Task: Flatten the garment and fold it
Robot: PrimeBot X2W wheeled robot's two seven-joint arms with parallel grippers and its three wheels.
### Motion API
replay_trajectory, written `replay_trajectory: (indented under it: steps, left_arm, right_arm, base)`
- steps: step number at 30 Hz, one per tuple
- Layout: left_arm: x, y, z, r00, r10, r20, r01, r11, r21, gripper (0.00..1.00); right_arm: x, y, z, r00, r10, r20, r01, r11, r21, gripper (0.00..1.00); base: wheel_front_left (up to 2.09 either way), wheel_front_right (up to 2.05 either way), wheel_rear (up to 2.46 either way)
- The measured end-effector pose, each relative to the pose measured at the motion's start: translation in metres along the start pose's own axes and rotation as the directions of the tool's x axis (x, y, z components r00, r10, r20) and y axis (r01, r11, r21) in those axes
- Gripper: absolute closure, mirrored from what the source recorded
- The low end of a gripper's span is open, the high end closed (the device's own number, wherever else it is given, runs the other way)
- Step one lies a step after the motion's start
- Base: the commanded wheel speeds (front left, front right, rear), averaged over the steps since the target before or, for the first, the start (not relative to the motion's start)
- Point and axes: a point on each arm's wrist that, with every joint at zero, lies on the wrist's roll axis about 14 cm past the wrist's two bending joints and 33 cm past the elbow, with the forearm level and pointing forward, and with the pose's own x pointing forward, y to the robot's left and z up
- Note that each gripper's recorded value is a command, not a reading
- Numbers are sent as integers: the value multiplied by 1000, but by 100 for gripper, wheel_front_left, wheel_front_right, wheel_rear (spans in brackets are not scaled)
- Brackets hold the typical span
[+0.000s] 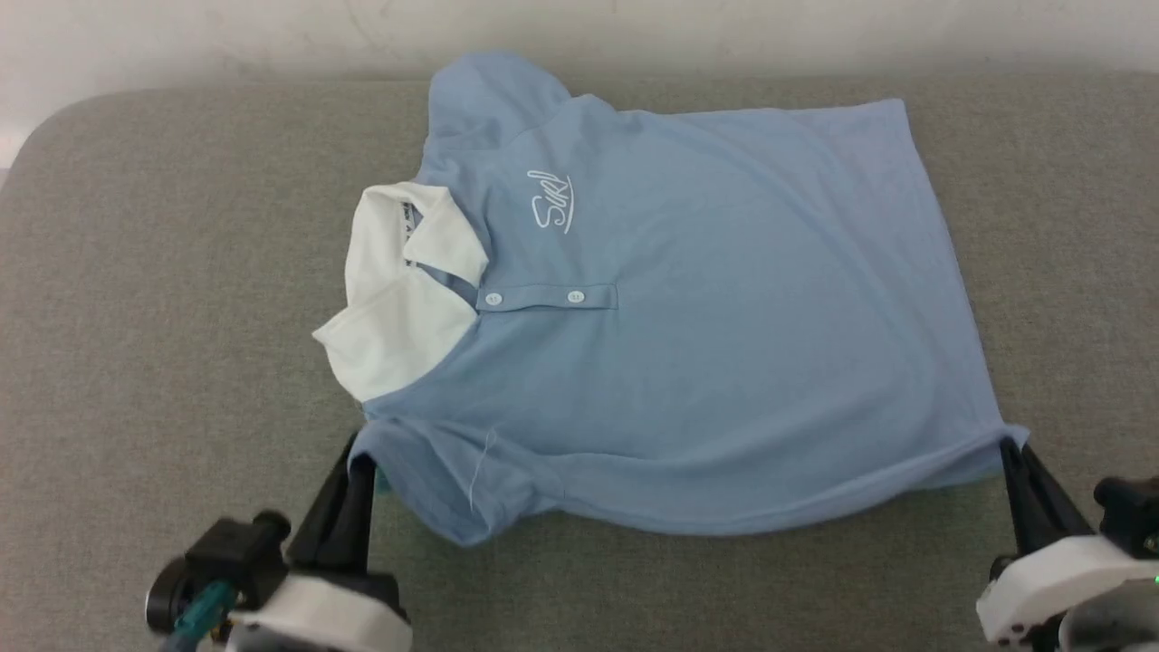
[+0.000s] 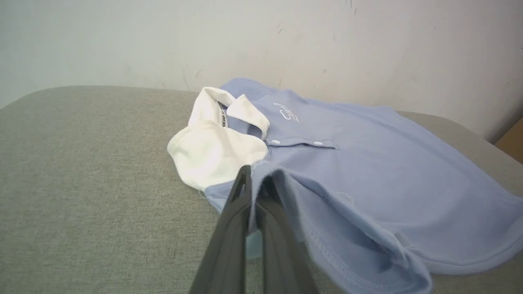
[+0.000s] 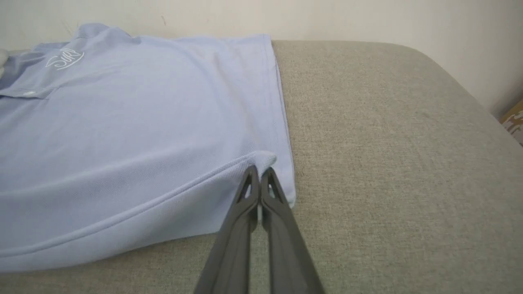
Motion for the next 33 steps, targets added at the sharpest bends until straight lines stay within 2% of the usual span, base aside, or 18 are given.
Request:
replay_trajectory:
  steps: [8,12,19,24,28,32,33]
  left_arm:
    - [52,-9,42,986,-90,139,76,991,109,100]
    - [78,-8,49,984,-131,123,112,983,145,100]
    - [118,6,37,993,-120,23,114,979,167,100]
    - [130,20,-1,987,-78,-141,98,985,145,100]
    - [128,33,-39,954,-55,-296,95,988,121,100]
    - [123,39,-65,912,-38,-410,76,994,77,100]
    - [122,39,-66,907,-36,-419,72,995,69,93]
  right_arm:
    - [31,-10,41,997,7,80,-1,998,-67,100]
    - [52,-14,54,997,11,76,-4,995,-101,100]
    - [91,-17,48,1000,24,-20,-26,992,-125,100]
    - [115,-16,29,990,31,-138,-47,992,-114,100]
    - [128,-12,8,964,47,-263,-76,992,-104,100]
    - [134,-7,-11,918,69,-390,-100,993,-62,100]
    - [135,-7,-13,906,74,-416,-100,994,-41,100]
  base:
    - [0,0,0]
    - [0,0,0]
    - [0,0,0]
    - [0,0,0]
    - [0,0,0]
    - [0,0,0]
    - [0,0,0]
